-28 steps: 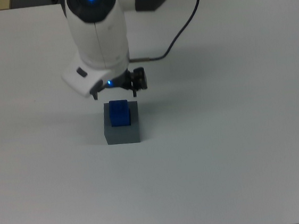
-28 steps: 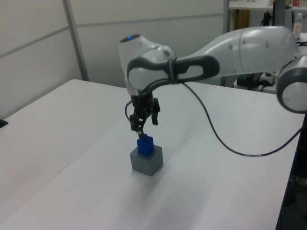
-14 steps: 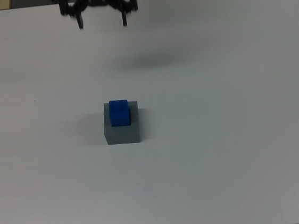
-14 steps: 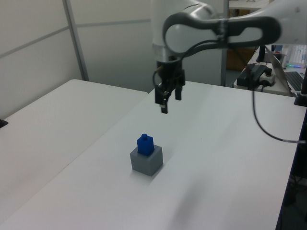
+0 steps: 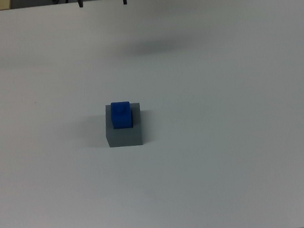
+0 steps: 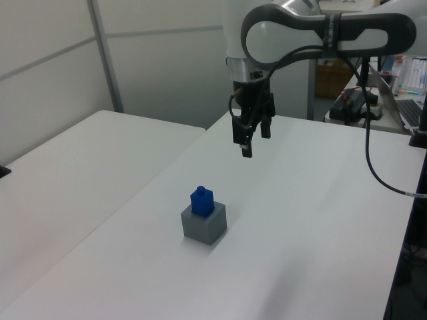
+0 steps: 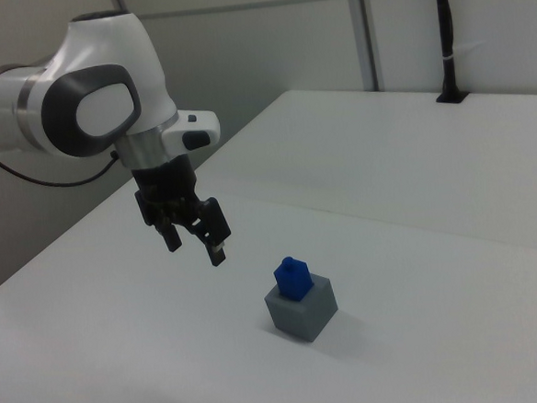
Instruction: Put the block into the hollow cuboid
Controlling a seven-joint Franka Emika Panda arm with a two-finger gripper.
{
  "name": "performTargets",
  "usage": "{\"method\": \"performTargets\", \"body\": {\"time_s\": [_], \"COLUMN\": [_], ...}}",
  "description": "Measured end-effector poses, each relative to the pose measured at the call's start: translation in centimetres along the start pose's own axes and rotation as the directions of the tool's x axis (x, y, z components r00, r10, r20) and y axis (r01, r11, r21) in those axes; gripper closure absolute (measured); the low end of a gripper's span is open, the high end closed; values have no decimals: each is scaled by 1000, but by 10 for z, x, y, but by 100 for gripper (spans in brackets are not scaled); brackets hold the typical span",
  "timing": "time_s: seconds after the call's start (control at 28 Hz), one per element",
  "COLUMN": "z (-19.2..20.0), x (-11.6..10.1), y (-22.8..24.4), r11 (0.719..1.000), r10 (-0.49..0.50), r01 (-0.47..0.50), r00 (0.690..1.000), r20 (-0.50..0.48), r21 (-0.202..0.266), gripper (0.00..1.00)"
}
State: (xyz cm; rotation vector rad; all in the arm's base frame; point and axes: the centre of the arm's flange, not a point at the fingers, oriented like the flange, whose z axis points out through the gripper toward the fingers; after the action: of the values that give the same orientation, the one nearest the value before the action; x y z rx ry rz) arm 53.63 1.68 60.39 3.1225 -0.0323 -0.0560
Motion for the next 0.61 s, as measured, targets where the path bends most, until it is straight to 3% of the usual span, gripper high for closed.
{"method": "performTargets", "body": {"time_s": [0.61], "z": [2], "x": [6], "y": [-1], "r11": [1000], "r10": [-5], "r01": [5], "r00": [1000], "r20": [-25], "r21": [1], "gripper": [0]}}
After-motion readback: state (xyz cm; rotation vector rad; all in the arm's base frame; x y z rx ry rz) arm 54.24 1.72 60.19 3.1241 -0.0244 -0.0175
